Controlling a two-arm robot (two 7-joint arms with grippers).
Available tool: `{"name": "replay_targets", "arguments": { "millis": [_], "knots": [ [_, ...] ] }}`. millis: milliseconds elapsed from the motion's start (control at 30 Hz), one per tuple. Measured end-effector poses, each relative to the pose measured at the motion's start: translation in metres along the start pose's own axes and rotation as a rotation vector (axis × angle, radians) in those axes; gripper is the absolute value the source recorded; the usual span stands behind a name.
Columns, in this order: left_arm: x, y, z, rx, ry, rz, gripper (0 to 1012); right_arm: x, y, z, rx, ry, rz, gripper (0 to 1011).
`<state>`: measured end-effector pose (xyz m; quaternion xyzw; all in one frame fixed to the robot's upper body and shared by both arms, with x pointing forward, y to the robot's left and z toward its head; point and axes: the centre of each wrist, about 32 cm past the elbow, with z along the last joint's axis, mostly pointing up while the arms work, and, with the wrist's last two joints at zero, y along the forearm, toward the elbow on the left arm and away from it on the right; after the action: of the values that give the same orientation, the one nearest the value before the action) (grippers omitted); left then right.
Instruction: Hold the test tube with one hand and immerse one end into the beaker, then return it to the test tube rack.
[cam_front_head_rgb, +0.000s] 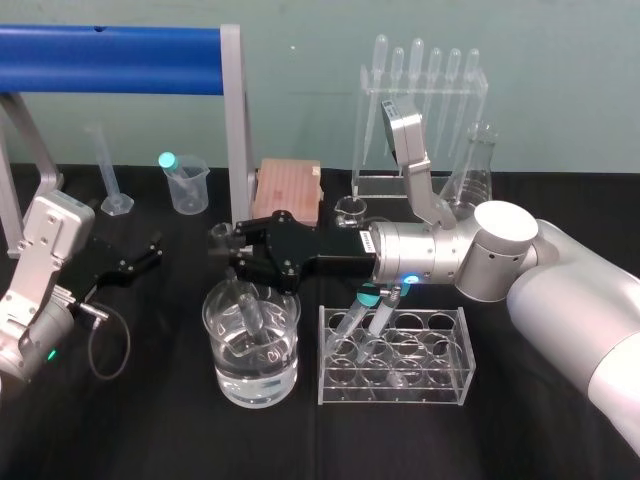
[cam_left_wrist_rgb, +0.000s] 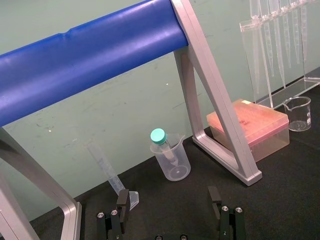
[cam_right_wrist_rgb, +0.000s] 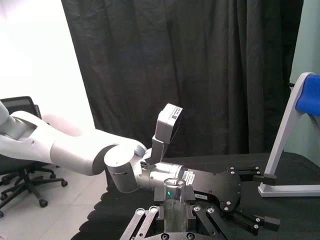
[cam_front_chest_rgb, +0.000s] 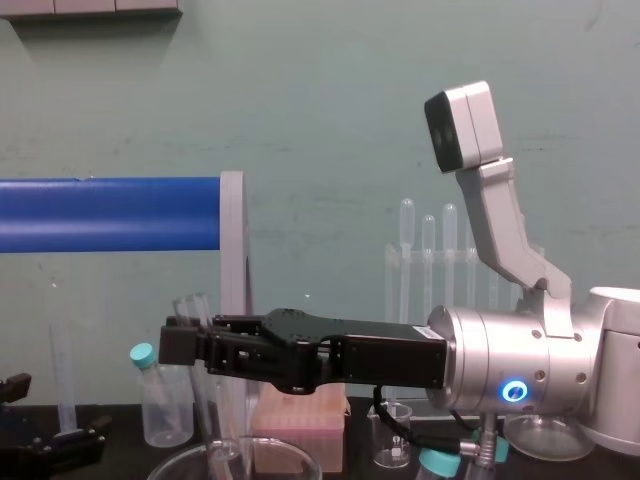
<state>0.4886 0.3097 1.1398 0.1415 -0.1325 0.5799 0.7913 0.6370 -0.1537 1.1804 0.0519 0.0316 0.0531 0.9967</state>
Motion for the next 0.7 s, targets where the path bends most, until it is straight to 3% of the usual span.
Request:
{"name": "replay_targets", "arguments": {
  "millis": [500,700],
  "knots": [
    [0.0000,0.000,0.000,0.000,0.000,0.000,1000,0.0003,-0.001,0.001,0.005,-0.006,0.004,226],
    [0.0000,0.000,0.000,0.000,0.000,0.000,1000,-0.0007,-0.004,0.011,0.075,-0.062,0.016,225]
  ]
}}
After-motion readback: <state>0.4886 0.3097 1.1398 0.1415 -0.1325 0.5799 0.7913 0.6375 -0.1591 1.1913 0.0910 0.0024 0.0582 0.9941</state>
